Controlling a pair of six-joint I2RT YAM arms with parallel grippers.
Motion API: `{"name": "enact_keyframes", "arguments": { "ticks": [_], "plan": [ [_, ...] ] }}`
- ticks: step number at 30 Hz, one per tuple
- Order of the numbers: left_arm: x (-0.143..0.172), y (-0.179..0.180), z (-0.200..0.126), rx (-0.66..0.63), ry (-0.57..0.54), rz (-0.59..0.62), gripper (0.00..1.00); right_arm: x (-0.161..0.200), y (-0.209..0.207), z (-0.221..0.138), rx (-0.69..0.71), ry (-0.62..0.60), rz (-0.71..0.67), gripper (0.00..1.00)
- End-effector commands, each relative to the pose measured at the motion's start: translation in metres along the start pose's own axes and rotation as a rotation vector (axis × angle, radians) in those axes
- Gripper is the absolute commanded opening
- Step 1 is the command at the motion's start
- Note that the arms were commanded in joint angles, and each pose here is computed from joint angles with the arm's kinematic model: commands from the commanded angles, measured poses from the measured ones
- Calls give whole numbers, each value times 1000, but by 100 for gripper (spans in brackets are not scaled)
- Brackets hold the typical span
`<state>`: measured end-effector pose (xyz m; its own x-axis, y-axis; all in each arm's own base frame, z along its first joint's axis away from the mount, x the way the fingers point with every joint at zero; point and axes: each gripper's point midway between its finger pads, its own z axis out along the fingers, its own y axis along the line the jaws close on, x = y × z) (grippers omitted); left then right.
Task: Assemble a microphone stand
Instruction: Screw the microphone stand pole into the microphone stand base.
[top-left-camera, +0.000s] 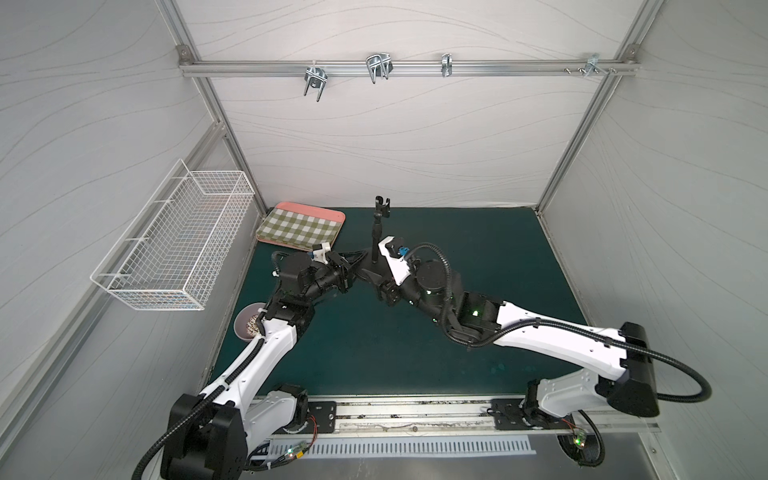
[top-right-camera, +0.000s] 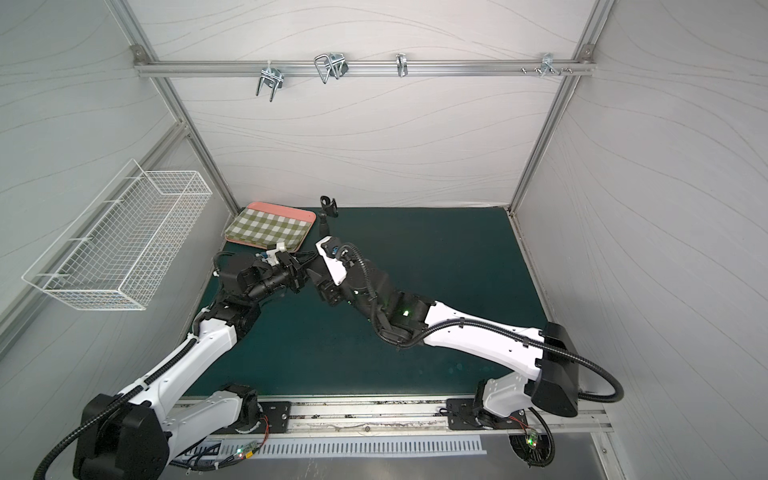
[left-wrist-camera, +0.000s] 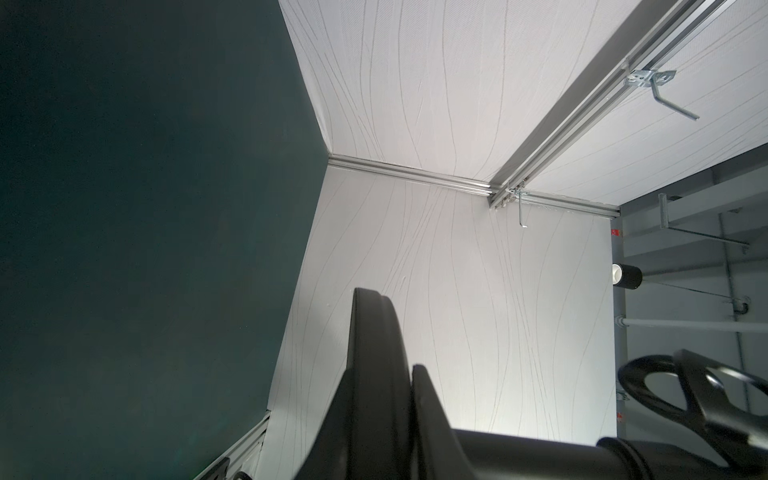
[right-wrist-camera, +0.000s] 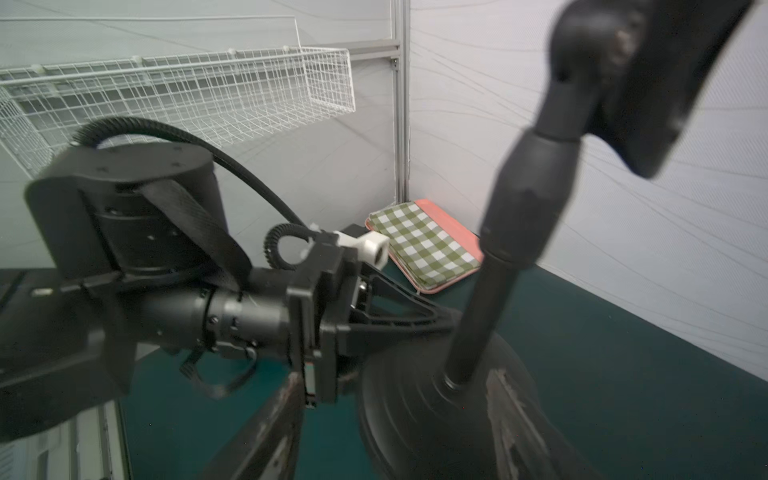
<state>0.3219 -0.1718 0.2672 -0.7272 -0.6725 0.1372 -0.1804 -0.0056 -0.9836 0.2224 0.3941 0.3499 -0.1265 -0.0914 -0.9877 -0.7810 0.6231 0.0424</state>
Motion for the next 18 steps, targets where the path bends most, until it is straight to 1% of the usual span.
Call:
{"name": "enact_keyframes", "arguments": {
  "ticks": [1,4,8,11,18],
  "plan": [
    [7,-42,-3,125,22,70,0,-2,-6,-17,-192,1,79,68],
    [8,-43,-3,126,24,71,0,0,-17,-16,-317,-2,86,68],
    [8,-43,-5,125,23,74,0,-4,-18,-10,-484,-16,75,66],
    [9,-43,-5,122,23,74,0,-4,-19,1,-541,-8,74,62],
    [10,-44,-6,124,25,75,0,-8,-10,24,-653,-25,59,59]
  ]
}}
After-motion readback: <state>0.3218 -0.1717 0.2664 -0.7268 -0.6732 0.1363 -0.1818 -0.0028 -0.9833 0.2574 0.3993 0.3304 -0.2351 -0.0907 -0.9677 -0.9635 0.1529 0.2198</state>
